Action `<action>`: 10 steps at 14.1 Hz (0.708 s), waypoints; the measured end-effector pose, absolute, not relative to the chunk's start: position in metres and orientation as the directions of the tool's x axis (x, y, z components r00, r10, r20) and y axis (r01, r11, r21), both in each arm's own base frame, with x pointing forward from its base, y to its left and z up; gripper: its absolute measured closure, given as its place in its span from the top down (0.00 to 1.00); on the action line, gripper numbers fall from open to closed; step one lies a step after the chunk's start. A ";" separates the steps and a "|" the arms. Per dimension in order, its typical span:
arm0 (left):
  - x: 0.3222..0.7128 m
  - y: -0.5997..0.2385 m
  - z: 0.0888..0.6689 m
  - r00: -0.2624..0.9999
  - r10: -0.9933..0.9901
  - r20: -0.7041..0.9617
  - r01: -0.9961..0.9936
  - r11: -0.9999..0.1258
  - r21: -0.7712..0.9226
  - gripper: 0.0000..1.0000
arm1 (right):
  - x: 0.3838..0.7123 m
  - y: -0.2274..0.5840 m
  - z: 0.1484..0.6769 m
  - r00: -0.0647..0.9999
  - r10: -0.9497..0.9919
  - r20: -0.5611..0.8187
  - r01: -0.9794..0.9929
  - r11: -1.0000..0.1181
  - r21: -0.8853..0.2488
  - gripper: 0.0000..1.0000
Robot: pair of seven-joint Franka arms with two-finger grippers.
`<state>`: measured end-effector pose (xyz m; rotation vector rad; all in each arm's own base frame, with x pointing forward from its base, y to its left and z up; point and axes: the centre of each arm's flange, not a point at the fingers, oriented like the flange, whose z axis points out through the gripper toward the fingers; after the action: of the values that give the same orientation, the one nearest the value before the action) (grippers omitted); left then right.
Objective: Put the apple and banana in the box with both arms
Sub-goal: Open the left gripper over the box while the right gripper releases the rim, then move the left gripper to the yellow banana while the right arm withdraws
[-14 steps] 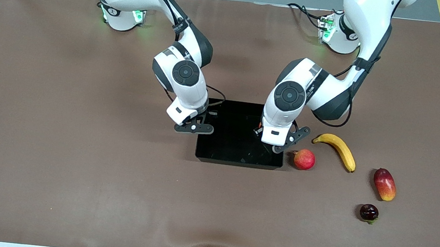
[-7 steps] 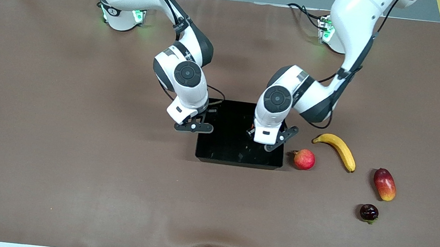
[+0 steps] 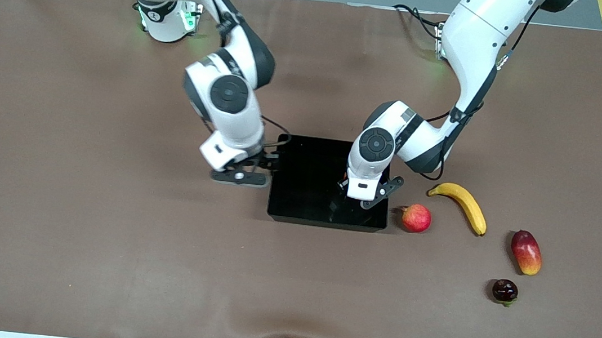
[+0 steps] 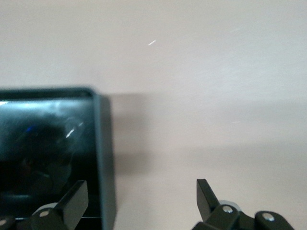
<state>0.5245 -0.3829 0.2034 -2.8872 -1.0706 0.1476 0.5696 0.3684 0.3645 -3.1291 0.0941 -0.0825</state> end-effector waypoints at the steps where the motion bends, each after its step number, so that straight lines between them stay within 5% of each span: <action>1: 0.528 -0.383 0.207 0.753 0.655 -0.066 0.651 -0.756 -0.076 0.91 | 0.577 0.349 0.384 0.994 -0.086 0.062 -0.086 -0.996 -0.009 1.00; 2: 0.534 -0.383 0.216 0.750 0.659 -0.061 0.656 -0.753 -0.058 1.00 | 0.584 0.331 0.402 0.992 -0.099 0.075 -0.099 -0.995 -0.009 1.00; 10: 0.576 -0.329 0.406 0.765 0.644 0.003 0.643 -0.764 0.043 1.00 | 0.577 0.187 0.549 0.993 -0.096 0.063 -0.101 -0.992 0.074 1.00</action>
<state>0.5764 -0.3286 0.4059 -2.9886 -1.0903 -0.0281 0.5774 0.1866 0.5494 -3.2134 0.1592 -0.0955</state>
